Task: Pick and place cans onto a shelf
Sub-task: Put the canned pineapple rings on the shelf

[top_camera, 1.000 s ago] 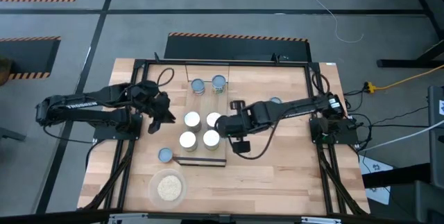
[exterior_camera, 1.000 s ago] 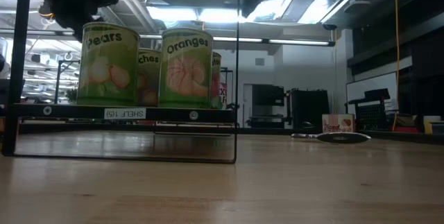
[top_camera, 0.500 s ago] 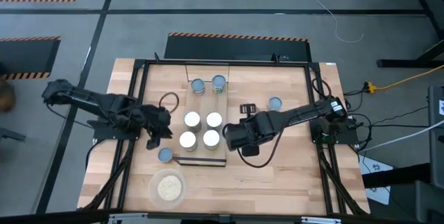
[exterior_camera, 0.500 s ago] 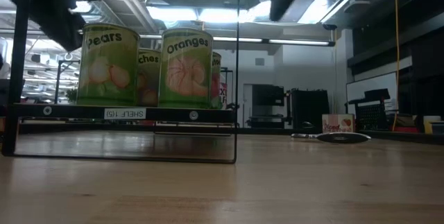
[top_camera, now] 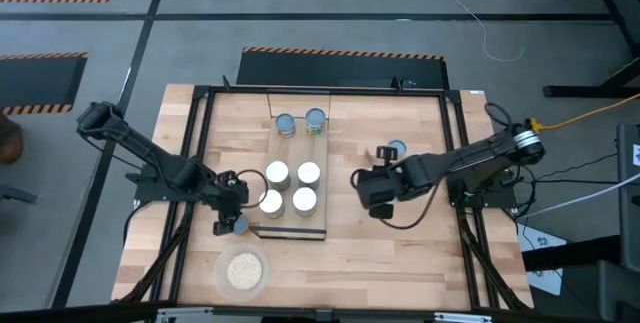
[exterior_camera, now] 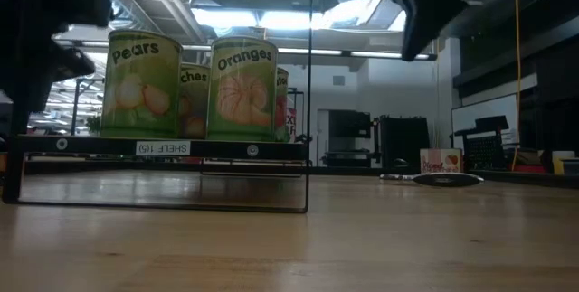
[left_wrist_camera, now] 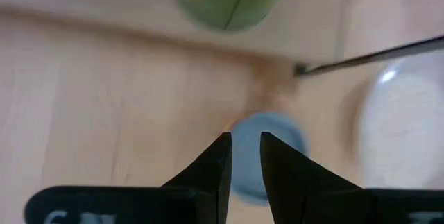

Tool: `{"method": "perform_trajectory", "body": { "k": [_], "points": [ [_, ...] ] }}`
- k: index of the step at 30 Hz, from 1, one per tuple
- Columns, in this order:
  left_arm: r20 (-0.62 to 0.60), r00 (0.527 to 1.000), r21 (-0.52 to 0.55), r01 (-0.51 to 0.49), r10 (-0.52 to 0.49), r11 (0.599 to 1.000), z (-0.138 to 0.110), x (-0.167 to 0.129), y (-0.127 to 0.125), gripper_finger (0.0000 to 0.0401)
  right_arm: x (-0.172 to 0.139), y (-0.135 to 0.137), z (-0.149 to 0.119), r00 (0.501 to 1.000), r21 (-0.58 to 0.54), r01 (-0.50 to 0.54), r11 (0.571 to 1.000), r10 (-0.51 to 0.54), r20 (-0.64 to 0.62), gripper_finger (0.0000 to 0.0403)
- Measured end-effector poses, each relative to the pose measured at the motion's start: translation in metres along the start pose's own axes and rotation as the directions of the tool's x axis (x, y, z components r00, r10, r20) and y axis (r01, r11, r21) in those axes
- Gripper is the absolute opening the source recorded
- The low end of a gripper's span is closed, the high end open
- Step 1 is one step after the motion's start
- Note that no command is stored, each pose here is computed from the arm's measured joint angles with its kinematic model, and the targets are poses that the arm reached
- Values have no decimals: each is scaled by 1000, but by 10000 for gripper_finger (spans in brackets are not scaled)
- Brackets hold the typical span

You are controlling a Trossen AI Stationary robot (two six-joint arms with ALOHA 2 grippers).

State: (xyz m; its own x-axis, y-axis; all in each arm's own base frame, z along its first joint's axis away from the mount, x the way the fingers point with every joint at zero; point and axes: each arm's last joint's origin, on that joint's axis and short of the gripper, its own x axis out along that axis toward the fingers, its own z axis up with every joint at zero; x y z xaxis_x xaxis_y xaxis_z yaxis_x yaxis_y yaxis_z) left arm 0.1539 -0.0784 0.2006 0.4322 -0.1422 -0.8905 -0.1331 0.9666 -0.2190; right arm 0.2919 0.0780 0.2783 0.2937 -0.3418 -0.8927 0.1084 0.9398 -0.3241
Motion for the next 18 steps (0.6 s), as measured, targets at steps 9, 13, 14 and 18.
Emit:
{"method": "perform_trajectory", "body": {
  "k": [9, 13, 14, 18],
  "points": [
    [-151, 980, 6, -130, 129, 992, -8, 23, -2, 70, 7, -9, -35, 995, 113, -48, 993, 37, 91, 51],
    [-176, 973, 14, -149, 150, 989, -9, 29, -2, 70, 15, -8, -46, 996, 141, -46, 989, 35, 78, 51],
    [-181, 971, 16, -153, 153, 988, -9, 30, -2, 70, 17, -8, -47, 997, 146, -46, 988, 35, 76, 51],
    [-182, 971, 15, -152, 152, 988, -9, 31, -3, 70, 25, -5, -53, 997, 157, -68, 985, 60, 51, 51]
  ]
}}
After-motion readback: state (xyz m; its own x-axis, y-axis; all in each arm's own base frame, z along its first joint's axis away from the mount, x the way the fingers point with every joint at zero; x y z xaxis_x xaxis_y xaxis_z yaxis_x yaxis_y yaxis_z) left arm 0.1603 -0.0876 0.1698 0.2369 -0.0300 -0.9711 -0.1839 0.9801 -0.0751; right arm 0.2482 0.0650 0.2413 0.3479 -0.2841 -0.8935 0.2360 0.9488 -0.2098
